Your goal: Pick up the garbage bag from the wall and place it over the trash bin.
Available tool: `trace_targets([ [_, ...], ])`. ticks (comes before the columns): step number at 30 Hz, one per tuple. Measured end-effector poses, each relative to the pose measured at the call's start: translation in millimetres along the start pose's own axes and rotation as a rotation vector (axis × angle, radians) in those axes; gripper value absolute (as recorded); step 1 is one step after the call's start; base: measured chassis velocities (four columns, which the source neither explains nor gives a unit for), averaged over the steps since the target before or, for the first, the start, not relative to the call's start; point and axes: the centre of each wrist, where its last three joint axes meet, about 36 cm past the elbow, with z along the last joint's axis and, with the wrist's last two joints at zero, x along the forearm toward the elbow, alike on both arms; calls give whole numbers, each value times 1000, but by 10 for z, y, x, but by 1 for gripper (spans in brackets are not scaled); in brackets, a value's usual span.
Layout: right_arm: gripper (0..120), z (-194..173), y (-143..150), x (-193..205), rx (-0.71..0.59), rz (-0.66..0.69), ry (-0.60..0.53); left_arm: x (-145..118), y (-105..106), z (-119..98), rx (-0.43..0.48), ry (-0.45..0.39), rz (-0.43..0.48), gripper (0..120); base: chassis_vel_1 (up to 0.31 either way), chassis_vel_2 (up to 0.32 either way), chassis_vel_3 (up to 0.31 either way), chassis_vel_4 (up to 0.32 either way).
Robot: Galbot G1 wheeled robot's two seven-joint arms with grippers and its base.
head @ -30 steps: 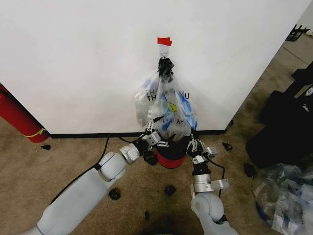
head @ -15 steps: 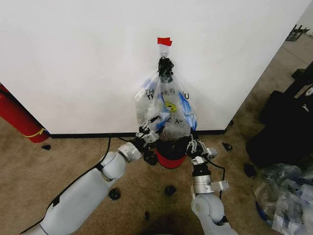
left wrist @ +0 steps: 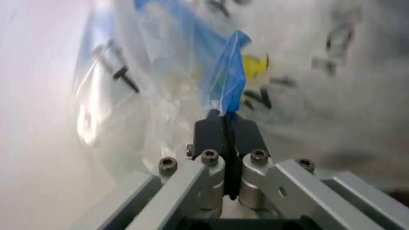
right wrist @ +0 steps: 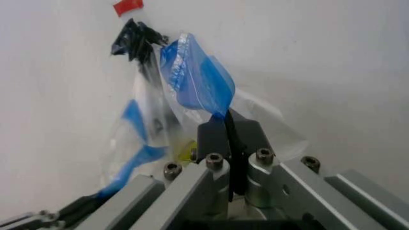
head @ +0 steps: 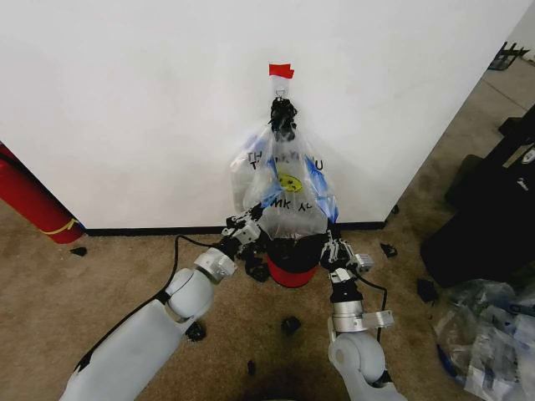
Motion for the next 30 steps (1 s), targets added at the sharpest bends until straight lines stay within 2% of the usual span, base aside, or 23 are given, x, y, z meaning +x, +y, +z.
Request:
trace_targets([
  [1, 0, -2, -9, 8, 8, 11, 0, 69, -106, -65, 146, -11, -20, 0, 0, 0, 0, 0],
  [2, 0, -2, -9, 8, 8, 11, 0, 69, -106, -65, 146, -11, -20, 0, 0, 0, 0, 0],
  [6, 0, -14, -40, 56, 65, 52, 16, 286, -395, -146, 431, -78, -54, 0, 0, 0, 0, 0],
  [9, 0, -86, -66, 139, 143, 46, 37, 471, -606, -216, 590, -73, -106, 0, 0, 0, 0, 0],
  [10, 0, -86, -66, 139, 143, 46, 37, 471, -606, -216, 590, -73, -106, 0, 0, 0, 0, 0],
  [12, 0, -143, -117, 211, 221, 25, 49, 548, -677, -277, 661, -67, -143, 0, 0, 0, 0, 0],
  [16, 0, -246, -241, 385, 364, -17, 76, 651, -713, -323, 713, -42, -198, 0, 0, 0, 0, 0],
  [20, 0, -299, -339, 512, 427, -43, 94, 716, -731, -306, 708, -5, -222, 0, 0, 0, 0, 0],
  [30, 0, -363, -505, 668, 501, -115, 72, 763, -788, -310, 709, 36, -240, 0, 0, 0, 0, 0],
])
